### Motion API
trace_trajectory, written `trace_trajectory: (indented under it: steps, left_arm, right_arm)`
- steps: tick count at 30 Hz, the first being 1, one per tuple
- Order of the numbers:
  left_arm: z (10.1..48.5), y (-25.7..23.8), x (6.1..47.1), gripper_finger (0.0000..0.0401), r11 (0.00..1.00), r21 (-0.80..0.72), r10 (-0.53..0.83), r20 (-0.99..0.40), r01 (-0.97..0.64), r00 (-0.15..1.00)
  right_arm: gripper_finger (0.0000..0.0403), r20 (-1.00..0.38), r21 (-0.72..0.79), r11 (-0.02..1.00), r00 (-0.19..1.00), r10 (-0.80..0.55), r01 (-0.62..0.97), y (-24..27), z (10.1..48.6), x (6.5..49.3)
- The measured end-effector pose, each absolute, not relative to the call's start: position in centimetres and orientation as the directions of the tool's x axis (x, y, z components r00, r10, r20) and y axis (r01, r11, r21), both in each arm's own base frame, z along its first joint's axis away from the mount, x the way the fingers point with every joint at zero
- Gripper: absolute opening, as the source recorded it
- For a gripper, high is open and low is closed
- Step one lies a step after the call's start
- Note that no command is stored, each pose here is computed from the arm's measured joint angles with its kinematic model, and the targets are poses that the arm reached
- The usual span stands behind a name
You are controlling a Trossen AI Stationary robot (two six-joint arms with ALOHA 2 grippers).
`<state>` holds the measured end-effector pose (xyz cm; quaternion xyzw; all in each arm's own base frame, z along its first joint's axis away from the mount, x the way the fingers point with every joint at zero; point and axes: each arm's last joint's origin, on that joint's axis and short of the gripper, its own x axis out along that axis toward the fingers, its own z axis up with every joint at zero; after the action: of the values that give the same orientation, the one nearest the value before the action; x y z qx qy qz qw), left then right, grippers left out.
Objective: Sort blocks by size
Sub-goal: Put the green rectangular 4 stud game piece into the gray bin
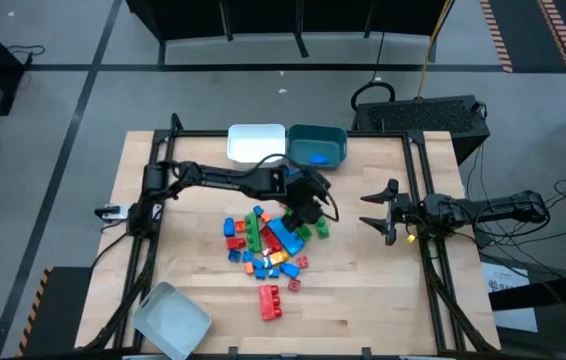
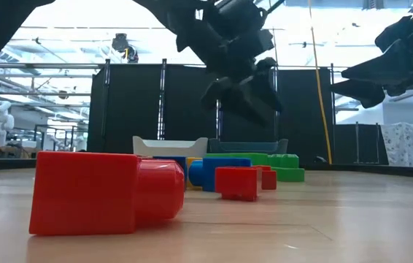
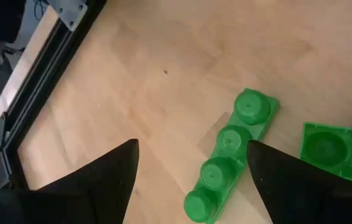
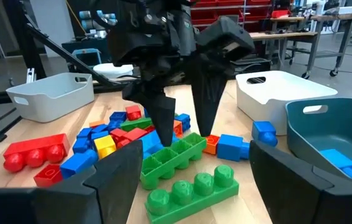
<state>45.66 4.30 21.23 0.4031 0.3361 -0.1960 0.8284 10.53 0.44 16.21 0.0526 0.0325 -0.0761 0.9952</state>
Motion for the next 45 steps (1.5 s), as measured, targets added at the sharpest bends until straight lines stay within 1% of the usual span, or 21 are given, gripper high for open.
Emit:
trace_trajectory:
  steps: [10, 14, 20, 23, 26, 27, 33, 36, 39, 41, 43, 45]
  left_arm:
    - [19.7, 4.8, 46.3, 0.0297, 0.600, 0.515, -0.045, -0.743, 0.612, 0.668]
    - [18.6, 5.0, 47.2, 0.0297, 0.565, 0.510, -0.045, -0.766, 0.648, 0.642]
    - [17.3, 5.0, 48.1, 0.0297, 0.567, 0.410, -0.058, -0.846, 0.715, 0.531]
    - [16.8, 5.0, 48.4, 0.0297, 0.532, 0.412, -0.059, -0.854, 0.740, 0.517]
    - [16.6, 5.1, 48.6, 0.0297, 0.489, 0.437, -0.059, -0.847, 0.755, 0.528]
    - [16.5, 5.2, 48.7, 0.0297, 0.486, 0.444, -0.059, -0.843, 0.753, 0.535]
    - [15.1, 5.7, 48.6, 0.0297, 0.473, 0.401, -0.064, -0.872, 0.784, 0.485]
    - [14.5, 5.8, 48.8, 0.0295, 0.451, 0.415, -0.062, -0.869, 0.790, 0.492]
    - [14.3, 5.8, 48.9, 0.0277, 0.449, 0.419, -0.058, -0.868, 0.789, 0.494]
    - [14.3, 5.8, 48.9, 0.0251, 0.450, 0.414, -0.058, -0.870, 0.791, 0.489]
    - [14.2, 5.7, 48.8, 0.0213, 0.450, 0.408, -0.056, -0.875, 0.794, 0.482]
    - [14.3, 5.7, 49.0, 0.0165, 0.450, 0.416, -0.047, -0.873, 0.790, 0.486]
  right_arm:
    - [0.0279, -0.073, 0.099, 0.983, 0.986, -0.148, 0.155, 0.4, 16.2, 10.5]
    - [0.0279, -0.073, 0.099, 0.983, 0.986, -0.148, 0.155, 0.4, 16.2, 10.5]
    - [0.0279, -0.073, 0.099, 0.983, 0.986, -0.148, 0.155, 0.4, 16.2, 10.5]
    - [0.0279, -0.073, 0.099, 0.983, 0.986, -0.148, 0.155, 0.4, 16.2, 10.5]
    - [0.0279, -0.073, 0.099, 0.983, 0.986, -0.148, 0.155, 0.4, 16.2, 10.5]
    - [0.0279, -0.073, 0.099, 0.983, 0.986, -0.148, 0.155, 0.4, 16.2, 10.5]
    - [0.0279, -0.075, 0.098, 0.983, 0.986, -0.148, 0.155, 0.4, 16.2, 10.5]
    - [0.0279, -0.077, 0.094, 0.983, 0.986, -0.148, 0.155, 0.4, 16.2, 10.5]
    - [0.0279, -0.084, 0.092, 0.983, 0.985, -0.148, 0.156, 0.4, 16.1, 10.6]
    - [0.0279, -0.085, 0.092, 0.983, 0.985, -0.150, 0.158, 0.4, 16.1, 10.6]
    - [0.0279, -0.087, 0.092, 0.983, 0.985, -0.152, 0.159, 0.4, 16.1, 10.6]
    - [0.0279, -0.086, 0.092, 0.983, 0.985, -0.151, 0.159, 0.4, 16.1, 10.6]
